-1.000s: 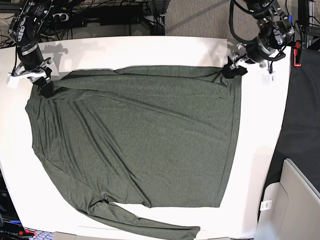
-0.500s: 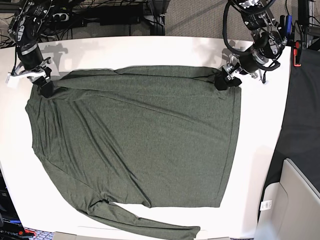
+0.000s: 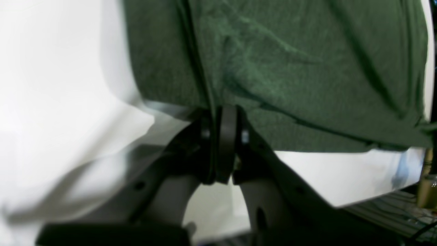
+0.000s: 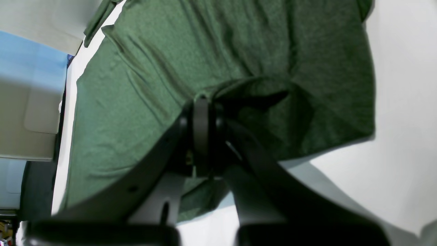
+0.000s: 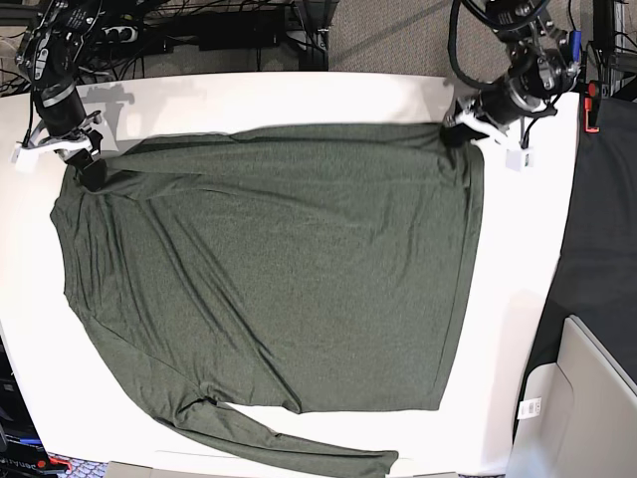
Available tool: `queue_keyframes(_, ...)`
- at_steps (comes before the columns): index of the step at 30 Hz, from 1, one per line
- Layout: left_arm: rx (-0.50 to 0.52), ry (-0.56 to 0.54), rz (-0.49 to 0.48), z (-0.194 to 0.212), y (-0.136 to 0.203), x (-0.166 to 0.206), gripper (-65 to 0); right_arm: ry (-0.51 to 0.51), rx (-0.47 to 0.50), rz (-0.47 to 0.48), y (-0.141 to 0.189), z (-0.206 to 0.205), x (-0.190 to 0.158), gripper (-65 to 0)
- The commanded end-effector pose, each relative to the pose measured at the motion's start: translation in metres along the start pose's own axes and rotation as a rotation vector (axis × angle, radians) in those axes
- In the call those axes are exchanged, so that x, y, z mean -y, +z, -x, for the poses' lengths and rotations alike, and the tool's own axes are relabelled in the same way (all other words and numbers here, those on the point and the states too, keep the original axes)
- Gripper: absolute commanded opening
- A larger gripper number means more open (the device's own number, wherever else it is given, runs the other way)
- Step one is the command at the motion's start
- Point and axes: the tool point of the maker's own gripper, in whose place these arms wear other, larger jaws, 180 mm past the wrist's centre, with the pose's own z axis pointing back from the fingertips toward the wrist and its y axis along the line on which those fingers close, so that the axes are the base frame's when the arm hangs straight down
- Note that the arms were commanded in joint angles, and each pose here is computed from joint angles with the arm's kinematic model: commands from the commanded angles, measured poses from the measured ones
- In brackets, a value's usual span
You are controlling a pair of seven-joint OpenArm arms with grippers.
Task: Fold the T-shirt properly
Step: 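Release and regrasp the shirt edge with the left gripper, then lift and pull the shirt edge toward the robot with both grippers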
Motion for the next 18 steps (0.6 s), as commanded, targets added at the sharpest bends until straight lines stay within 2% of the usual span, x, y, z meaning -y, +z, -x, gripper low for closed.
queue_keyframes(1, 0.046, -0.049, 0.000, -0.015, 0.010, 0.004, -65.0, 0.035, 0.046, -0.033, 0.005, -0.016, -0.010, -64.5)
queue_keyframes(6, 0.045, -0.098, -0.024, -0.007, 0.026, 0.008, -65.0, 0.083, 0.036, -0.039, 0.020, -0.014, -0.019, -64.5)
queue_keyframes(12, 0.006, -0.102, -0.056, 0.014, 0.039, 0.002, -65.0, 0.148, 0.033, -0.035, 0.046, -0.013, -0.022, -64.5)
queue_keyframes(18, -0.011, -0.132, -0.082, 0.024, 0.053, 0.001, -65.0, 0.117, 0.052, -0.046, 0.066, -0.018, -0.016, -64.5)
